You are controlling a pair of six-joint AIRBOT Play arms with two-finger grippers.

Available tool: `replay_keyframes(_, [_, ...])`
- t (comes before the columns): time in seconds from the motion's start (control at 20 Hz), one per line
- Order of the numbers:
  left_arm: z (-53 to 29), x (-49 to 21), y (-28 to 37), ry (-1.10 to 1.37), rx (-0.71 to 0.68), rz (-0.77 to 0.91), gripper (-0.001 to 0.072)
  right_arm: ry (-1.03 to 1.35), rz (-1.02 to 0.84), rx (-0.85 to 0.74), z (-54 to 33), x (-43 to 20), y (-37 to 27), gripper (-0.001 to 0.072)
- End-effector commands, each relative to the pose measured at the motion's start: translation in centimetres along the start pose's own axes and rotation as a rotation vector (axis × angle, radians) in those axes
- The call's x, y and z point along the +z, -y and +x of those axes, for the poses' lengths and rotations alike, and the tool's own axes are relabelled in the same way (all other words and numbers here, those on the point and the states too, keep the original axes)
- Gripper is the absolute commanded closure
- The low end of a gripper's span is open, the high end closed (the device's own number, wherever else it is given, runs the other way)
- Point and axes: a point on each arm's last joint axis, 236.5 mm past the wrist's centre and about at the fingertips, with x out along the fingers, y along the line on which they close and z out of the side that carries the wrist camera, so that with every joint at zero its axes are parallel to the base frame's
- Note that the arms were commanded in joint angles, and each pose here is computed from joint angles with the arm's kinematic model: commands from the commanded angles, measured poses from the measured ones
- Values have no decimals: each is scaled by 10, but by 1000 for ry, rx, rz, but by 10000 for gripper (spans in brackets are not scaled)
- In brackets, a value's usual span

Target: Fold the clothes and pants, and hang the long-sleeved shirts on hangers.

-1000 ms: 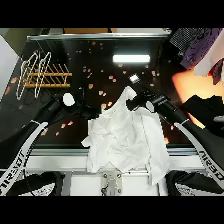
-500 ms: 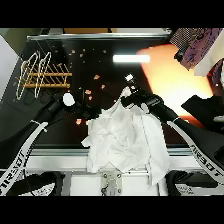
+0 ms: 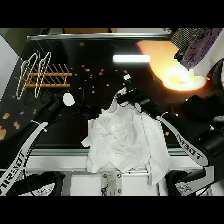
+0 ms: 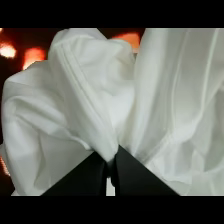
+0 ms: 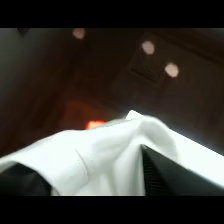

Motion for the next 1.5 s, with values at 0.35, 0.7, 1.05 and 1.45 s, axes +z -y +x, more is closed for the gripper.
replay_keyframes(0.35, [-56,22,5,107,-30,5,691,-188,98,-81,-103,34,53,700])
replay_keyframes(0.7, [-97,-24,38,131,-80,123,691,-635,234,-79,-303,-36,5,699])
replay_keyframes(1.05, [-73,28,57,113,-71,163,691,-611,309,-83,-312,-34,-5,699])
replay_keyframes(1.45, [-85,54,101,100,-95,248,21,-566,344,-84,-273,-25,-5,699])
